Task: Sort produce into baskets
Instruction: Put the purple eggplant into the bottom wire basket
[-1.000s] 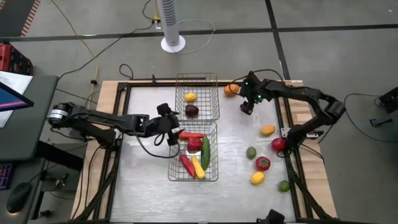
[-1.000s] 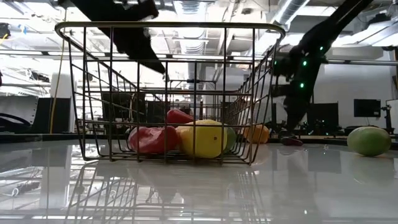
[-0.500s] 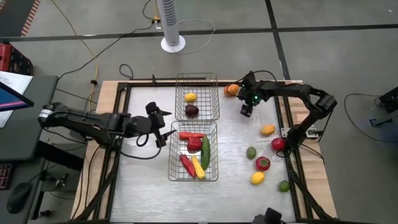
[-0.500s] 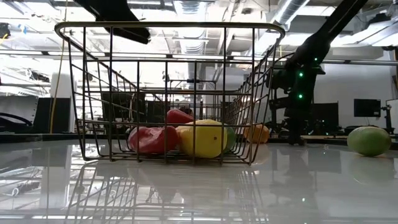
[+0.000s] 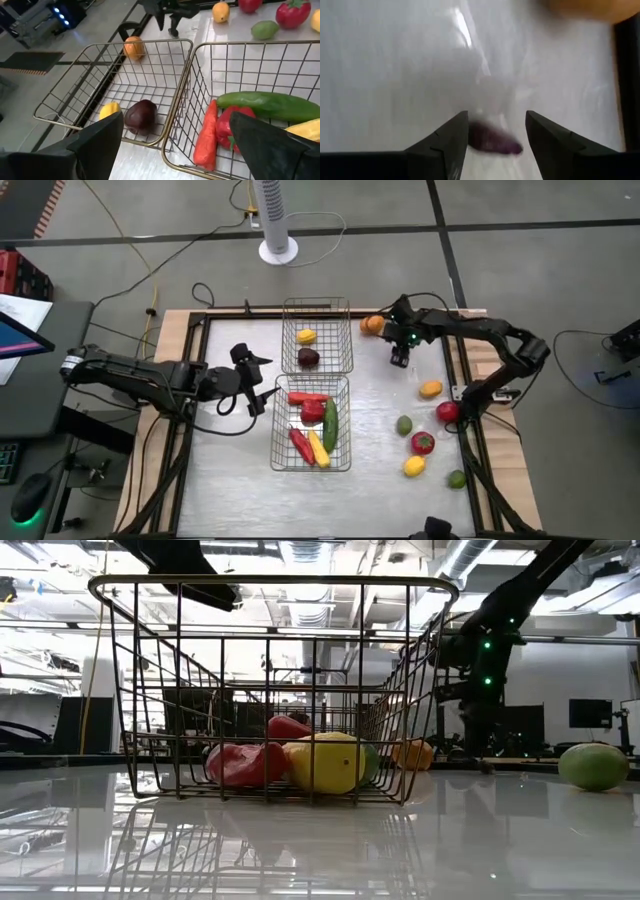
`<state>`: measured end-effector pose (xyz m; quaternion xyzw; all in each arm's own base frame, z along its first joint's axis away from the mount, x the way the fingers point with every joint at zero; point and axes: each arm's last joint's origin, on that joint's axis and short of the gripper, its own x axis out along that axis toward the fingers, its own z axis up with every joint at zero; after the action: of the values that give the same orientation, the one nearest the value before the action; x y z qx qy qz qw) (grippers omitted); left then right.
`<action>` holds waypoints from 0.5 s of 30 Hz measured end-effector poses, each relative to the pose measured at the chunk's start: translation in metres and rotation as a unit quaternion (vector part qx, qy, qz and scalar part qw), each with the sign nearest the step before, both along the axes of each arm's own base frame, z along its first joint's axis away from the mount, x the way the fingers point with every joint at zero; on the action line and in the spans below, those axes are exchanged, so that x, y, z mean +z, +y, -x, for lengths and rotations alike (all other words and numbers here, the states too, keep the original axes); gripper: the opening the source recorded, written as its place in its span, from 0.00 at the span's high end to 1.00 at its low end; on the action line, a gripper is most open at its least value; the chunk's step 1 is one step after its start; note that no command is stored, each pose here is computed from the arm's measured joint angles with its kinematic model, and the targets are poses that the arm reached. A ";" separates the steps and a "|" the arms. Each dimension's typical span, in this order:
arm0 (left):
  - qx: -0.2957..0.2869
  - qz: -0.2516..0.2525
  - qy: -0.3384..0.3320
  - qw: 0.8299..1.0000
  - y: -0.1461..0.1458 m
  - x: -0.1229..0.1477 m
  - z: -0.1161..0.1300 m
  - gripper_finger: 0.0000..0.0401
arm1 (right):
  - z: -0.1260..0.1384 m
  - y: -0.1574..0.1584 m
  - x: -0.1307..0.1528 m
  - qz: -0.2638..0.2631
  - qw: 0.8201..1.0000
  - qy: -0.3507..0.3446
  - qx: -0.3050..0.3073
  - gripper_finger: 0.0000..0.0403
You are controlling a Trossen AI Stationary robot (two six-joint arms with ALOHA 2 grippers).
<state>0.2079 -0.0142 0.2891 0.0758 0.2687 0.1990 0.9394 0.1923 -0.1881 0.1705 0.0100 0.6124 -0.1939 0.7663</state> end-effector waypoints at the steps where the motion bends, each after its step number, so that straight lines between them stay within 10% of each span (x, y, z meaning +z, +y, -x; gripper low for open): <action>1: 0.000 0.000 0.000 1.000 0.000 0.000 0.000 0.12 | 0.000 0.003 0.000 -0.001 1.000 0.014 0.016 0.44; 15: 0.000 0.001 0.000 1.000 0.000 0.000 0.000 0.12 | -0.002 0.015 -0.001 0.039 0.983 0.126 0.128 0.33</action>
<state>0.2079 -0.0142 0.2891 0.0750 0.2685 0.1992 0.9395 0.1942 -0.1729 0.1690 -0.1235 0.6922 -0.1176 0.7012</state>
